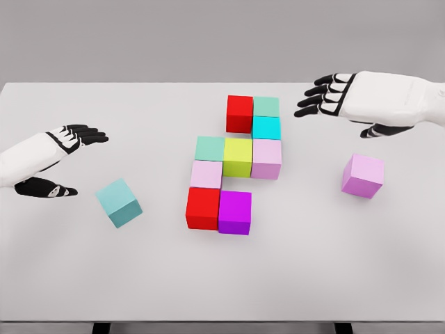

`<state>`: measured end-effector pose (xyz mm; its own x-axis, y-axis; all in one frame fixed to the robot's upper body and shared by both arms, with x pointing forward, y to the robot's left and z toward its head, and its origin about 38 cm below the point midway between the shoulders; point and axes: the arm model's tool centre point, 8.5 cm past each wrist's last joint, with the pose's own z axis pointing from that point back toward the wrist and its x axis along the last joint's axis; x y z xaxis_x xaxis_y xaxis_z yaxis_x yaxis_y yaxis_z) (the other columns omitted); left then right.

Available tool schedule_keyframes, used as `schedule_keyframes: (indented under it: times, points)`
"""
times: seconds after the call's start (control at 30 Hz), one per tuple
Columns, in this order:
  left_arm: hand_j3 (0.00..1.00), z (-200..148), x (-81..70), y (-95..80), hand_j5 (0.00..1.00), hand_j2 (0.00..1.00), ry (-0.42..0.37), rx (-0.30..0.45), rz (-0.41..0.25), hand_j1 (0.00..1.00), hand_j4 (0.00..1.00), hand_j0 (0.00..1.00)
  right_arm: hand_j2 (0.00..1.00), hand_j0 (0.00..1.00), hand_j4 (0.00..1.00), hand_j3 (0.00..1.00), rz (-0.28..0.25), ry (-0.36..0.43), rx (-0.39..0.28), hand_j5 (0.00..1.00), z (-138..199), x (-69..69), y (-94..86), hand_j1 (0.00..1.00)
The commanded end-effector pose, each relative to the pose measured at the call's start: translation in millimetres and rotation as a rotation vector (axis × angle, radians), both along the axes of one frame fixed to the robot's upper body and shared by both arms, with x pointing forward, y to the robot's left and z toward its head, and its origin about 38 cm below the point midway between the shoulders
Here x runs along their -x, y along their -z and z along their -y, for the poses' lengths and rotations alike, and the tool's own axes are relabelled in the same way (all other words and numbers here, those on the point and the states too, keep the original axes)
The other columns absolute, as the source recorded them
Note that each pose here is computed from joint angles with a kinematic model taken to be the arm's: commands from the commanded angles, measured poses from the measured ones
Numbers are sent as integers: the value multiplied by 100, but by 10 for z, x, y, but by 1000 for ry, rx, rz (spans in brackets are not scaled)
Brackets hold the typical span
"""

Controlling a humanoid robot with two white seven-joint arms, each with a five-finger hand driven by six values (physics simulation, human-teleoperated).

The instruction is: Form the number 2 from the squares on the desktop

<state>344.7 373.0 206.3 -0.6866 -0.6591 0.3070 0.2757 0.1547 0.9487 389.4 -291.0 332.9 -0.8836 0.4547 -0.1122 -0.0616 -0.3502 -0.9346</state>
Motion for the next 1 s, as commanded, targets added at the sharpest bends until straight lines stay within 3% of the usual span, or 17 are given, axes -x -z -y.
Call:
schedule_keyframes:
  times: [0.0,0.13,0.2,0.23,0.27,0.33,0.4,0.47,0.53,0.63,0.73,0.87,0.97]
  points:
    - [100,-5,0,-6,100,100,-2,4,-2,100,100,100,100,100,100,100,0,3,2,100,7,3,-3,100]
    - [100,-4,-2,-7,100,100,-2,5,-1,100,100,100,100,100,100,100,27,24,10,100,99,4,-144,100]
    - [100,-21,-18,-65,100,100,-5,0,13,100,100,100,100,100,100,100,73,89,59,100,353,36,-368,100]
    - [100,-38,-27,-109,100,100,-1,-19,11,100,100,100,100,100,100,100,62,104,84,100,425,71,-358,100]
    - [100,-54,-33,-132,100,100,2,-37,3,100,100,100,100,100,100,100,50,101,92,100,425,84,-314,100]
    - [100,-51,-51,-198,100,100,27,-88,-21,100,100,100,100,100,100,100,-23,102,149,100,449,96,-57,100]
    - [100,80,-57,-344,100,100,103,-168,-39,100,100,100,100,100,100,100,-32,141,203,100,564,52,44,100]
    - [100,176,-23,-405,100,100,188,-266,-116,100,100,100,100,100,100,100,-30,221,292,100,785,-76,203,100]
    - [100,235,-87,-653,100,100,202,-234,-57,100,100,100,100,100,100,100,-20,235,359,100,778,-174,387,100]
    - [100,280,-127,-801,100,100,214,-220,-22,100,100,100,100,100,100,100,-59,203,400,100,685,-176,633,100]
    - [100,425,-131,-689,100,100,257,-232,-43,100,100,100,100,100,100,100,-61,183,415,100,570,-232,774,100]
    - [100,517,-146,-545,100,100,270,-311,-36,100,100,100,100,100,100,100,-82,187,429,100,519,-326,965,100]
    - [100,607,-146,-419,100,100,286,-333,-39,100,100,100,100,100,100,100,-104,169,445,100,474,-305,1082,100]
